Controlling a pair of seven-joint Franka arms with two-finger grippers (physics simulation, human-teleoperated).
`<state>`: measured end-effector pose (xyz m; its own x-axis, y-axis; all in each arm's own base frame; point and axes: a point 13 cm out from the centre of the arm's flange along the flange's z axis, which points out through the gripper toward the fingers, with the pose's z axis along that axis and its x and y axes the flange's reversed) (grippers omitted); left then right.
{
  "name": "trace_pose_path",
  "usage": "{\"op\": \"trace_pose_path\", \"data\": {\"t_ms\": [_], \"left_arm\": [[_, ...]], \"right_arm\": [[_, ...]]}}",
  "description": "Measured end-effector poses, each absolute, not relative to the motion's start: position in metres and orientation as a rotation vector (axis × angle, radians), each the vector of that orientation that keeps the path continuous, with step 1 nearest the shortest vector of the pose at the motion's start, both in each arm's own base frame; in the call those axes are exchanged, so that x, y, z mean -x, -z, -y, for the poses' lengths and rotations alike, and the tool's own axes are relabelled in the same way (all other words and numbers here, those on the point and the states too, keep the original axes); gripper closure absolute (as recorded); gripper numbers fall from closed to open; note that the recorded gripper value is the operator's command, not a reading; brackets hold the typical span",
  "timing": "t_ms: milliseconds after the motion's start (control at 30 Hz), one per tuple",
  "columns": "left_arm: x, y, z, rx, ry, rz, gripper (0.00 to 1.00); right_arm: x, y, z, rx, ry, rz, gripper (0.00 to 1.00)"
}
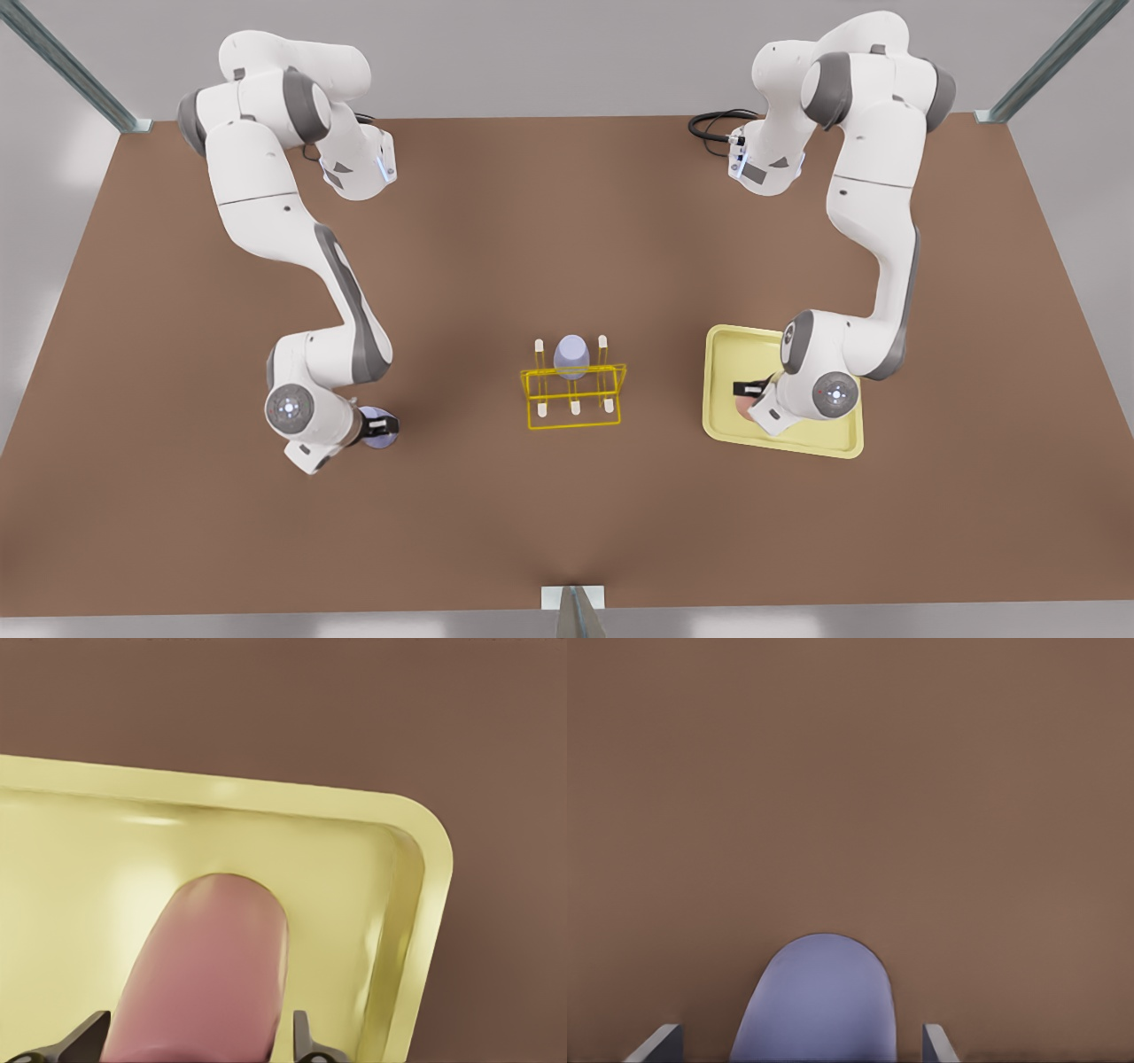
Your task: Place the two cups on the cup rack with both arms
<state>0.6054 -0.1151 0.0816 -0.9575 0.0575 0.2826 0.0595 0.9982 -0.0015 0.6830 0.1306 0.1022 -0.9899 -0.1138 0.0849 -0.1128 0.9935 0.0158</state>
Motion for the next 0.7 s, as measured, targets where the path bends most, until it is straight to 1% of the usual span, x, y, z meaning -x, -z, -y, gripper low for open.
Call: {"op": "trace_pose_path", "data": {"t_ms": [133, 200, 367, 467, 567, 700], "left_arm": [[-0.614, -0.078, 0.116, 0.082, 0.001, 2.888, 0.00], [-0.617, -0.077, 0.116, 0.083, 0.001, 2.898, 0.17], [-0.621, -0.076, 0.116, 0.084, 0.002, 2.914, 0.17], [-0.622, -0.072, 0.117, 0.086, 0.002, 2.915, 0.17], [-0.624, -0.074, 0.117, 0.085, 0.001, 2.921, 0.17], [-0.626, -0.092, 0.114, 0.077, -0.001, 2.929, 0.17]], "right_arm": [[-0.681, -0.098, -0.133, -0.156, 0.020, 3.061, 0.00], [-0.678, -0.093, -0.134, -0.150, 0.023, 3.059, 0.00], [-0.672, -0.100, -0.135, -0.134, 0.025, 3.066, 0.00], [-0.662, -0.095, -0.133, -0.127, 0.023, 3.060, 0.00], [-0.660, -0.092, -0.133, -0.119, 0.024, 3.065, 0.00], [-0.659, -0.086, -0.133, -0.110, 0.025, 3.068, 0.00]]}}
